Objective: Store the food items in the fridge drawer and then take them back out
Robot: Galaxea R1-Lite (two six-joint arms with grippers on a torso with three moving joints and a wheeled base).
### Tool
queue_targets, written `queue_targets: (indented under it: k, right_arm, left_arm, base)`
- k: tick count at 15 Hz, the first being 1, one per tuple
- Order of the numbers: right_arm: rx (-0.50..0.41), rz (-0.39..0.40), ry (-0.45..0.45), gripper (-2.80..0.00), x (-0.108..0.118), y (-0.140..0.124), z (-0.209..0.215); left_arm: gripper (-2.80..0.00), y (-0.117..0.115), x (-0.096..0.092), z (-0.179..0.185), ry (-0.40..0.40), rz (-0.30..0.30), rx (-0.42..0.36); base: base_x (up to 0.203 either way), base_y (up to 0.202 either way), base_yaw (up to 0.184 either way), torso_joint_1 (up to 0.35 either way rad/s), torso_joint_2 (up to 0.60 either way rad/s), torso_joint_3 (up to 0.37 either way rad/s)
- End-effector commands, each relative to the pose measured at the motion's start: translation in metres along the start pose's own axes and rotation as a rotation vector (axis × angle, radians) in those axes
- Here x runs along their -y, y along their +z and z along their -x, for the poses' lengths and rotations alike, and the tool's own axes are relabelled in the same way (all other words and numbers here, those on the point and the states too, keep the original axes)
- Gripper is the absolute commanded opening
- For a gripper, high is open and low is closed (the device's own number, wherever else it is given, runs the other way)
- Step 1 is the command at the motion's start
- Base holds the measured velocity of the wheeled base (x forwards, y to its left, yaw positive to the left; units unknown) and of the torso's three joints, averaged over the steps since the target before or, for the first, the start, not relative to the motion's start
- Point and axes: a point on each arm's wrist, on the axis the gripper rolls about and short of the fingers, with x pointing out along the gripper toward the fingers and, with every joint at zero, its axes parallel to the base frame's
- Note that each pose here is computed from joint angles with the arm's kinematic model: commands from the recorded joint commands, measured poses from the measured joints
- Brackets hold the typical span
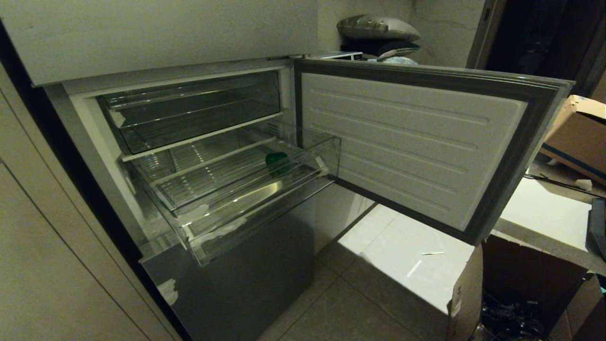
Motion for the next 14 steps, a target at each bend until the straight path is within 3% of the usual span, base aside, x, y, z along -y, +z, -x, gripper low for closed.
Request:
queue_targets:
  k: [1, 2, 8, 14]
  right_arm:
    - [-0.085, -0.042, -0.029, -2.53, 0.015, -0.012, -0.038]
    - [-0.098, -0.050, -0.028, 0.00, 0.018, -0.014, -0.049]
    - [-0.088, -0.054, 0.115, 0.00, 0.025, -0.016, -0.110]
    - [-0.051, -0.021, 0.190, 0.00, 0.004, -0.023, -0.161]
  left_arm:
    - [-2.80, 0.000, 0.000, 0.000, 0.000, 0.000, -0.001]
    - [-2.80, 0.000, 0.000, 0.000, 0.001, 0.000, -0.001]
    - [-2.80, 0.000, 0.000, 0.000, 0.001, 0.000, -0.001]
    - [-2.80, 0.000, 0.000, 0.000, 0.000, 0.000, -0.001]
  base:
    - [0.000, 0.000, 0.000, 0.000, 0.00, 0.000]
    - [0.000, 0.000, 0.000, 0.000, 0.00, 0.000]
    - [0.000, 0.000, 0.000, 0.000, 0.00, 0.000]
    - [0.000, 0.000, 0.000, 0.000, 0.00, 0.000]
